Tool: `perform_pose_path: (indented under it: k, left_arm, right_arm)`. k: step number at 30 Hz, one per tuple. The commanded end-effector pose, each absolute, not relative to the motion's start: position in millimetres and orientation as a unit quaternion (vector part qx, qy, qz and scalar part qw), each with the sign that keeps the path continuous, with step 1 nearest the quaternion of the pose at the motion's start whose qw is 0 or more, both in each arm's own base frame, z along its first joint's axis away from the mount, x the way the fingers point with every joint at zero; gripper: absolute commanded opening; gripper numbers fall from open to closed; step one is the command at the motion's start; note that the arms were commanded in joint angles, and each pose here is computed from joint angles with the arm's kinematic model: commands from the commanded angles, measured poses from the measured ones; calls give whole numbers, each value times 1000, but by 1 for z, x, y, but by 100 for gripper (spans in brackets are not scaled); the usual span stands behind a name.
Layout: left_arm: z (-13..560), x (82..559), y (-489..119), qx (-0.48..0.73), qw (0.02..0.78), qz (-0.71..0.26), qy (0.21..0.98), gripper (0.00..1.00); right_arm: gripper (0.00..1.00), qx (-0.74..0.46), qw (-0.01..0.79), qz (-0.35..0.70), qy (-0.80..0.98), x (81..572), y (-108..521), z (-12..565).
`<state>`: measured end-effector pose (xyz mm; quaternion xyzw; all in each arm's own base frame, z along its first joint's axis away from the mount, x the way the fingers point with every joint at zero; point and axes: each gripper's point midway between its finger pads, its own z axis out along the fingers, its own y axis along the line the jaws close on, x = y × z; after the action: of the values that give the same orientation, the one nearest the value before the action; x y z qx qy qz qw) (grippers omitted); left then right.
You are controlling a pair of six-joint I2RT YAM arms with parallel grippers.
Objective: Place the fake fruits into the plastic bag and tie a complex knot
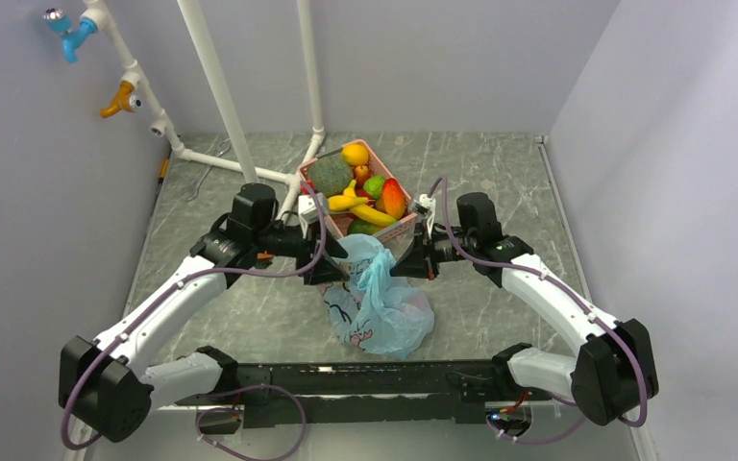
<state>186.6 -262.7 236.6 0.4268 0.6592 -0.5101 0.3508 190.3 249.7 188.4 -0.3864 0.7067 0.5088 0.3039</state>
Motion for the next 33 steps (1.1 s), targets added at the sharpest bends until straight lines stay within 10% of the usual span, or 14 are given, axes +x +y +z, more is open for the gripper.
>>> perform_pose_path:
  k: [1, 10, 18, 24, 27, 33]
  left_arm:
    - [238, 167, -271, 484, 337, -471, 656, 70]
    - [227, 160, -290, 496, 310, -453, 673, 63]
    - [223, 178, -297, 485, 320, -434, 688, 30]
    - [224, 184, -308, 481, 322, -434, 691, 49]
    - [218, 182, -303, 480, 305, -431, 700, 2]
    - [207, 186, -267, 439, 308, -425, 729, 0]
  right_arm:
    - [0, -406, 341, 494, 689, 194, 254, 209]
    - [0, -409, 344, 491, 688, 192, 255, 211]
    - [0, -414, 342, 494, 684, 189, 256, 212]
    - [0, -421, 341, 492, 682, 190, 257, 213]
    - [0, -429, 338, 476, 689, 190, 253, 210]
    - [0, -432, 337, 428, 718, 199, 225, 197]
